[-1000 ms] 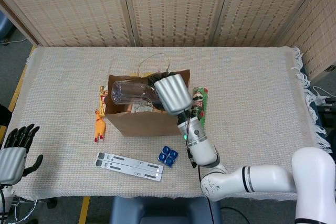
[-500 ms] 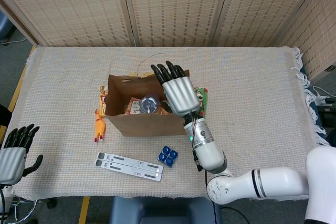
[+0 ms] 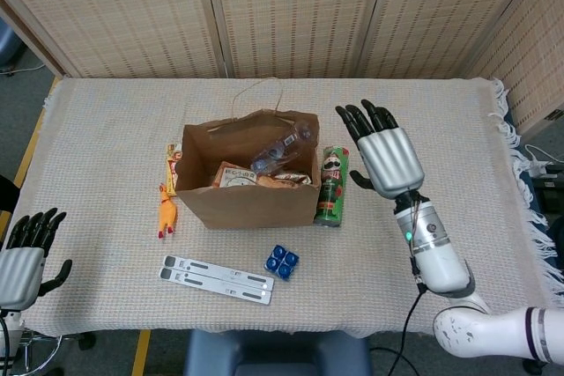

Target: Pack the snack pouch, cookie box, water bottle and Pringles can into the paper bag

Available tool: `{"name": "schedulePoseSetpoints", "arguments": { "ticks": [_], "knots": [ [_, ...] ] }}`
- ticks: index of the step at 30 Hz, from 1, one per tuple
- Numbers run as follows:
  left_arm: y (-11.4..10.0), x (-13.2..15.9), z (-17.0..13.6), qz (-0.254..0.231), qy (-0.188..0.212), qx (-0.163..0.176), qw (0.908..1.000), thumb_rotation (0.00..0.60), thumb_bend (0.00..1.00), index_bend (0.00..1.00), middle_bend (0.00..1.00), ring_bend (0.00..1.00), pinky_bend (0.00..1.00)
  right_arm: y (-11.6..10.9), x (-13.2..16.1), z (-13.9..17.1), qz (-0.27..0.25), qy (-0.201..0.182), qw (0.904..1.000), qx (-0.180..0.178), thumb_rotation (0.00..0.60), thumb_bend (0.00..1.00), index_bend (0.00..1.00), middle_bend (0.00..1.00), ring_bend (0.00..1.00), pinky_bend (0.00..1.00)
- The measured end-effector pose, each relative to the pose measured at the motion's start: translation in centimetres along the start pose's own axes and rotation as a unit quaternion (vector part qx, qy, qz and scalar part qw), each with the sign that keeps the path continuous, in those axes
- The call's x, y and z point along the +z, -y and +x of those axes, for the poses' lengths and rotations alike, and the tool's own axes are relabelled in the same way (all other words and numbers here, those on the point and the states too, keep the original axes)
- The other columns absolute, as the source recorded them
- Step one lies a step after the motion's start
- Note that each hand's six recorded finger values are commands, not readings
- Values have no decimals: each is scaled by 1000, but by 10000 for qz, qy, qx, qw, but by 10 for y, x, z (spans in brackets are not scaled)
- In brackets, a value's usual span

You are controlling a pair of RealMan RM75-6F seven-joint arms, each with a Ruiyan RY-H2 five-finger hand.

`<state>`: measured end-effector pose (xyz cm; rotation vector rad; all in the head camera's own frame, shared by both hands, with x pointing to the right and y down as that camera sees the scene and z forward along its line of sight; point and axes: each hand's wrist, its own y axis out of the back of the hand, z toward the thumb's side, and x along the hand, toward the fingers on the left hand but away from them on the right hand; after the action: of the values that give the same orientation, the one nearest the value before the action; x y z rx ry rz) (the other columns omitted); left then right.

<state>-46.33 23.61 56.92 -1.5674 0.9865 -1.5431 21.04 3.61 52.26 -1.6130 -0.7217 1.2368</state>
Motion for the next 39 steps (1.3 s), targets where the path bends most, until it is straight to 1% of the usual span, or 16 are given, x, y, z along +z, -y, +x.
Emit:
{"name": "schedulePoseSetpoints", "arguments": {
  "ticks": [2,4,8,10,12,14,15,18,20,24,34,39],
  "knots": [
    [0,0,0,13,-4,4,10000,600,382,57,0,0,0,12,-15,10,278,-77,9993,234,600,107,0,82,0,133],
    [0,1,0,22,-6,9,10000,600,382,57,0,0,0,30,-30,19,590,-160,9968,518,600,105,0,82,0,133],
    [0,1,0,36,-14,23,10000,600,382,57,0,0,0,64,-55,27,1148,-265,9880,1003,600,107,0,80,0,123],
    [0,1,0,33,-20,25,10000,600,382,57,0,0,0,82,-60,28,1430,-365,9816,1213,600,217,0,80,0,122],
    [0,1,0,29,-22,23,10000,600,381,57,0,0,0,95,-57,28,1637,-484,9763,1330,600,494,0,79,0,121],
    [0,1,1,23,-21,18,10000,600,382,57,0,0,0,106,-49,25,1772,-597,9722,1409,600,668,0,79,0,121],
    [0,1,1,20,-19,17,10000,600,382,57,0,0,0,113,-43,23,1826,-658,9700,1463,600,721,0,79,0,121],
    [0,0,1,9,-13,11,10000,600,382,57,0,0,0,128,-30,16,1850,-726,9670,1595,600,807,0,79,0,121],
    [0,0,1,-2,-8,7,10000,600,382,57,0,0,0,137,-21,11,1866,-765,9653,1661,600,826,0,79,0,121],
    [0,0,1,-17,4,-2,10000,600,382,57,0,0,0,152,-4,-4,1963,-784,9614,1760,600,829,0,79,0,120],
    [0,0,1,-43,16,-20,10000,600,382,58,0,0,0,176,14,-39,2028,-475,9573,2006,600,830,0,79,0,119],
    [0,0,1,-59,25,-23,10000,600,382,59,0,0,0,184,23,-55,2143,-386,9550,2013,600,830,0,79,0,104]
  ]
}}
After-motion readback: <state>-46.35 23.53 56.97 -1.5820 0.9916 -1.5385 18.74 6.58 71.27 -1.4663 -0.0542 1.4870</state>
